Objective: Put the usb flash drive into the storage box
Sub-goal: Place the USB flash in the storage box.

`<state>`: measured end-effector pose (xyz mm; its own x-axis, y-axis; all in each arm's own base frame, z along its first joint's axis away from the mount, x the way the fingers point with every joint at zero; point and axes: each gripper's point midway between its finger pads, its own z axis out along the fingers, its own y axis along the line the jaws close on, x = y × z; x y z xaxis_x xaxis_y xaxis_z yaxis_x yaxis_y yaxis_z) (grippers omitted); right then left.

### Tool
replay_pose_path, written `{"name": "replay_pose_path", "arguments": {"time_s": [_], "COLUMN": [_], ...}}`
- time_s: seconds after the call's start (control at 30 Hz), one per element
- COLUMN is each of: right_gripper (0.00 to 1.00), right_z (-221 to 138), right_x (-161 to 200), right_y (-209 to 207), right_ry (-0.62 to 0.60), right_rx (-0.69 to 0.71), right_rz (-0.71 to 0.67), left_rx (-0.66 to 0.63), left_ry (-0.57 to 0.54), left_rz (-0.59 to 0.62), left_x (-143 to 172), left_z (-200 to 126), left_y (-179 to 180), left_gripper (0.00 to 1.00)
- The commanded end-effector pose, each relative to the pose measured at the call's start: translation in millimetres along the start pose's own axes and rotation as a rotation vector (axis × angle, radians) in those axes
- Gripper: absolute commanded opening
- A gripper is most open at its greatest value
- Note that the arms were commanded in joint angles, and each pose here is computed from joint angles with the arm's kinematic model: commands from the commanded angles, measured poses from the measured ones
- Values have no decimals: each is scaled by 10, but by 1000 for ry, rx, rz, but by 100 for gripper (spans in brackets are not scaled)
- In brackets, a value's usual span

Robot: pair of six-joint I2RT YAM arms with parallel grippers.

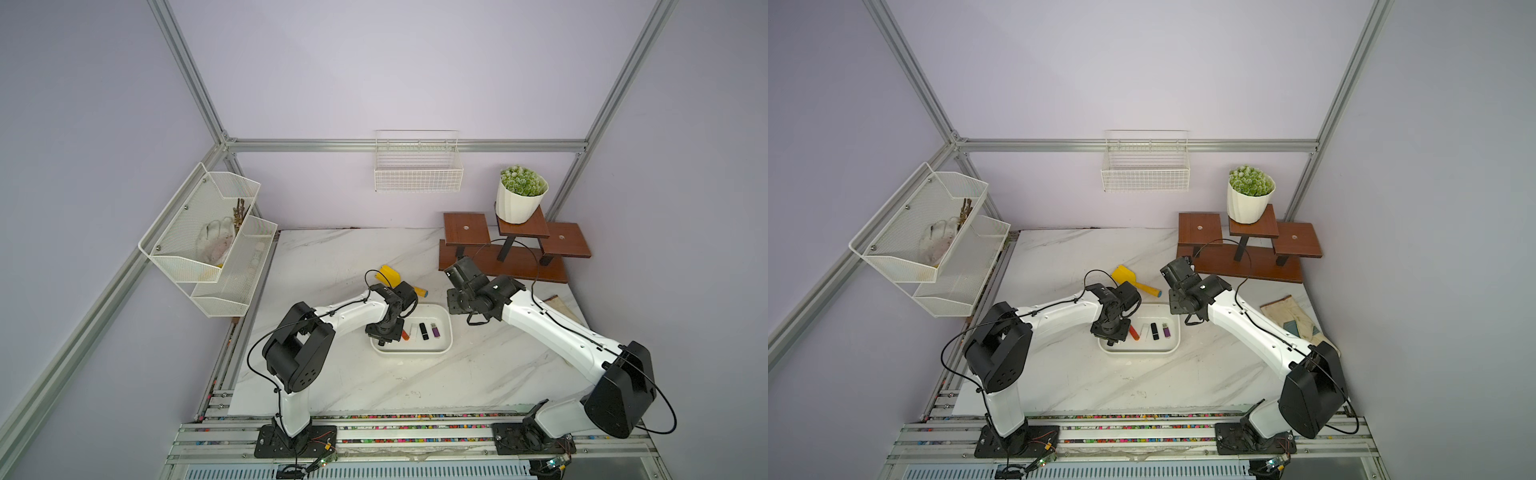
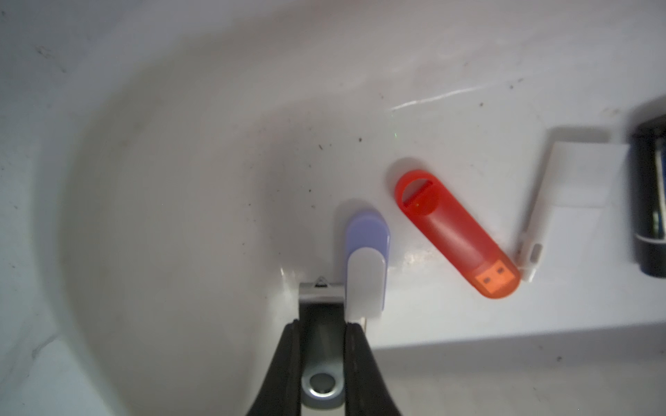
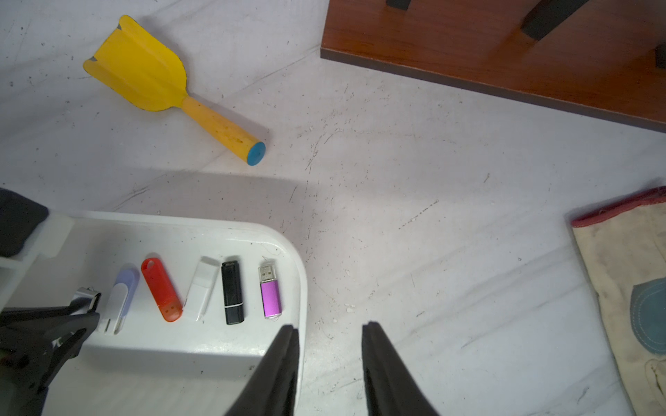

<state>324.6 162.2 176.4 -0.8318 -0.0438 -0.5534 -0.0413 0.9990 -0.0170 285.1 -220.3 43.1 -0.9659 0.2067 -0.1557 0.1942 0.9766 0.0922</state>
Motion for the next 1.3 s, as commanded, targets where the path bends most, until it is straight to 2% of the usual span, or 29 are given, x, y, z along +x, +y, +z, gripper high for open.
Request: {"name": "replay_pose_path", "arguments": {"time_s": [0.0,0.3,0.4,0.63,0.7,0.93,1.07,1.27], "right_gripper": [36,36,35,36,36,36,35,35], "right_z": [-86,-87,-89,-90,-90,-100,-113,-137], "right_x": [-67,-47,-46,-36,-39,-38,-43,-54], "right_y": [-16,-23,-30,-25,-23,-24,-27,-34], "right_ry": [-21,-17,-18,-15,-15,-16,-19,-24], "right_rx": [-13,-13,-12,-14,-14,-17,-18,-19], "right_rz": [9,6,6,8,7,9,10,12], "left_rx": [-19,-52,-52,-49,-42,-23,1,61], "left_ry": [-58,-54,-61,-77,-83,-105,-151,-259], "left_rz": [-32,-16,-16,-18,-20,-17,-22,-30], "left_x": [-144,-167,-188,-211,-222,-273,-370,-637], "left_z": [18,77,61,-2,-29,-128,-290,-779], "left_y": [23,51,53,57,52,29,7,-58], "left_gripper": [0,0,9,23,30,37,39,40]}}
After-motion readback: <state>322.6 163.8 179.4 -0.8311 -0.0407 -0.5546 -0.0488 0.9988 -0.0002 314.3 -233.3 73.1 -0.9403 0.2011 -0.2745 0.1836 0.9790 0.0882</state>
